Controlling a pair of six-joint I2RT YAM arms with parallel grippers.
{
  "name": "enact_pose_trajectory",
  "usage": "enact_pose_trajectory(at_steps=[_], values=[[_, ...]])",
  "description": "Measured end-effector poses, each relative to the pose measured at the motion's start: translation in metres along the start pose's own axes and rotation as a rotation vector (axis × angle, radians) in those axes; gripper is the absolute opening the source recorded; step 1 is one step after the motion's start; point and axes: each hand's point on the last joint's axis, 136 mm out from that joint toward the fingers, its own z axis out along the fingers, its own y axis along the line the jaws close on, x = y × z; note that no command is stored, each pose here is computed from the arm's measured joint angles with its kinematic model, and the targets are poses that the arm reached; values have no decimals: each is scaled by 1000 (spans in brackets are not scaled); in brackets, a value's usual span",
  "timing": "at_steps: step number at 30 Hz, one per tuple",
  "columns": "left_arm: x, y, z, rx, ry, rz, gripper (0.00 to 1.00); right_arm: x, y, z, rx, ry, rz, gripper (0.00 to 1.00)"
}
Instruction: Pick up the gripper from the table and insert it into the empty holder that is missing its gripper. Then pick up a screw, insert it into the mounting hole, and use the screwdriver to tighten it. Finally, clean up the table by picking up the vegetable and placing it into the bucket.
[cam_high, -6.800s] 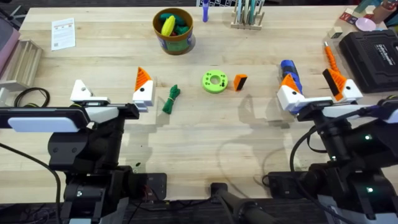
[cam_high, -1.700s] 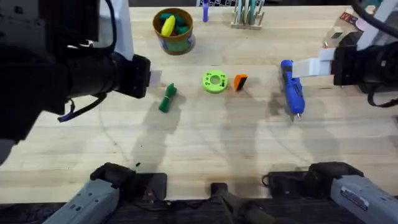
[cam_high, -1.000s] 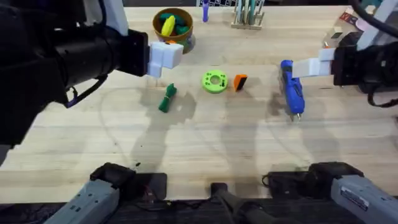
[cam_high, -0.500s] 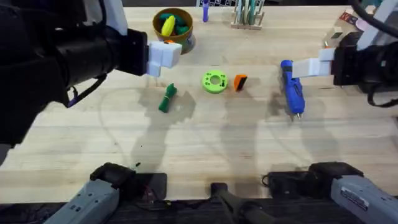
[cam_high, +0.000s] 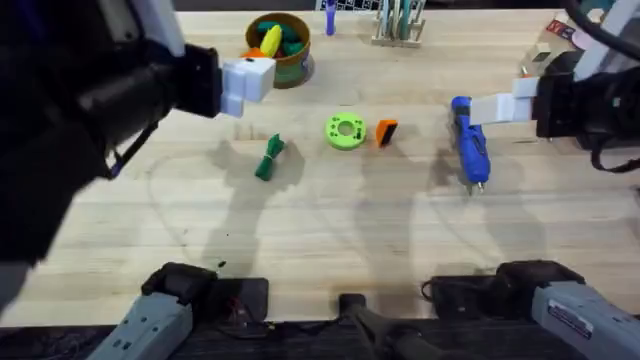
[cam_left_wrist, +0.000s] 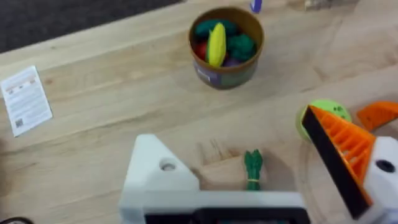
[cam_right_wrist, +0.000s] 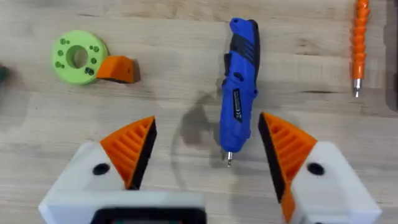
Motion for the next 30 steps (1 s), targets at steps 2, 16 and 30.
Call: enact_pose_trajectory(at_steps=[2,16,30], values=[[1,3,-3,-2,-56,-11,985,0,0,0,0,0,0,991],[51,-9,-7,130,-310,-21,985,0,0,0,0,0,0,991],[104,-56,-13,368,-432,7,985,0,0,0,0,0,0,991]])
